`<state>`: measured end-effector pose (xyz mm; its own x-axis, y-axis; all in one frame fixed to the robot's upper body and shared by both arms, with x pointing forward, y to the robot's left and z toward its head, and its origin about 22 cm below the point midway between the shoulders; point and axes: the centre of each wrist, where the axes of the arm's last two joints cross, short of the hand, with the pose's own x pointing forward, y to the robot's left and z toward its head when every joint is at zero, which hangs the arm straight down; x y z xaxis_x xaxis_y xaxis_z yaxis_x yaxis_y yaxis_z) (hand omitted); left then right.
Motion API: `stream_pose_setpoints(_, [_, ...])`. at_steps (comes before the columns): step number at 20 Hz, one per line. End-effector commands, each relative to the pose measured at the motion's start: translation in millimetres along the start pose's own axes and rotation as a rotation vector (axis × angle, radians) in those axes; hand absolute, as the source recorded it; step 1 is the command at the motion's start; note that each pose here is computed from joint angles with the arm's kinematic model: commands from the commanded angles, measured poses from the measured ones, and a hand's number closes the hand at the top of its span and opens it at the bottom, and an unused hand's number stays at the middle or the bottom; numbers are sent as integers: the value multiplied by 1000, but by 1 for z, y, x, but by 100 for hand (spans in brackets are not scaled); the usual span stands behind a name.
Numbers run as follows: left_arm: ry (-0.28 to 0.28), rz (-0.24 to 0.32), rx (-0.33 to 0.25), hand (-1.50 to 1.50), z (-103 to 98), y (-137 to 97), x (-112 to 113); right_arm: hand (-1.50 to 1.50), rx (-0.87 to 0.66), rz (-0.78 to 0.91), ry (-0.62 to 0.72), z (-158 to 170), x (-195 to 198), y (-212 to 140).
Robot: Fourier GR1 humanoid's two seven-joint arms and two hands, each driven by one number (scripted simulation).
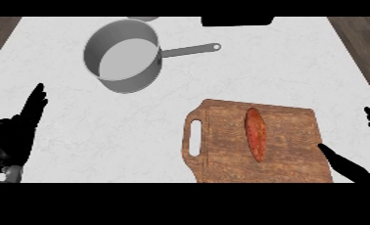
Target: Pick the sweet potato from the cutting board and place it in the pot
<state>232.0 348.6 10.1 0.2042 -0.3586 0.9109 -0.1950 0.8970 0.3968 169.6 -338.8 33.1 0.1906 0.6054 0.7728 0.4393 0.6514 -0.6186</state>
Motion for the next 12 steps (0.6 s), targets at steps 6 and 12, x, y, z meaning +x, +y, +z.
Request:
stream_pose_setpoints(6, [-10,1,-34,0,2,-4,13,-150,161,154,72,49,69,-26])
stream_pose_setpoints(12, [-28,8,-78,0,3,-22,30,-150,335,262,172,6,122,-29])
